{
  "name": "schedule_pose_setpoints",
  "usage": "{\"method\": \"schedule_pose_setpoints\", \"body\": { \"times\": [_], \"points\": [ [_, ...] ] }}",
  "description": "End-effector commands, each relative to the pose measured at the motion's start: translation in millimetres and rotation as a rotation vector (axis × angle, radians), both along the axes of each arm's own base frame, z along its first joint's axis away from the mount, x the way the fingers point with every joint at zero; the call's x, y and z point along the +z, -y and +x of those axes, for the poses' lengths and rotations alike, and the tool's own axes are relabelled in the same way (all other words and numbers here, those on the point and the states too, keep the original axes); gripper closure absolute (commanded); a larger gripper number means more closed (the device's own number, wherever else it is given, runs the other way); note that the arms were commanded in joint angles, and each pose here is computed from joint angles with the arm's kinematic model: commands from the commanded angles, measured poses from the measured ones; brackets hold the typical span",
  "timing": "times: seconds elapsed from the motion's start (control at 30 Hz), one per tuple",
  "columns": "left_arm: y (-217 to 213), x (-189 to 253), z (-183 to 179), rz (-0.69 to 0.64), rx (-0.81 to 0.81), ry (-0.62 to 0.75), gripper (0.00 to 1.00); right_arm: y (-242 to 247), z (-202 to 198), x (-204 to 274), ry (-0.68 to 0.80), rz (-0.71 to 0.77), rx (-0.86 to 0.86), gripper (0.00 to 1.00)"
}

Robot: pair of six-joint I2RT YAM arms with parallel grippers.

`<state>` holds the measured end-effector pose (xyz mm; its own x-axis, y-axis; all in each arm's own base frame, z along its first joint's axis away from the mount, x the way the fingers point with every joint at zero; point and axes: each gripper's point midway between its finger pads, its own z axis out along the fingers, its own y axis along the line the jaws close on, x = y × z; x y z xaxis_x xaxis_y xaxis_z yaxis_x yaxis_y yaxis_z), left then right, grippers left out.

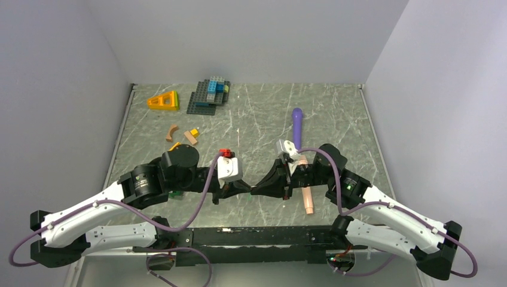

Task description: Remove the keys from the keyring

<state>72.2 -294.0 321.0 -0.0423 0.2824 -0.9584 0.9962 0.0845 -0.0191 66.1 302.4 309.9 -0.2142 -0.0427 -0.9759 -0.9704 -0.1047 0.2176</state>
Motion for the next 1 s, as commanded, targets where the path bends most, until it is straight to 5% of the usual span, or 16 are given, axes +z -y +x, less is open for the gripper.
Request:
{"method": "schedule_pose_setpoints", "body": {
  "times": [0.0, 0.97],
  "points": [
    [5.3, 26.8, 5.3, -0.099, 0.039, 0.01, 1.0, 3.3, -1.7, 49.1, 0.1, 0.174, -0.018, 1.0],
    [-0.2, 119.3, 20.4, -0.551, 0.175, 0.029, 1.0, 11.2, 0.0, 167.6, 0.224, 0.626, -0.048, 1.0]
  ]
}}
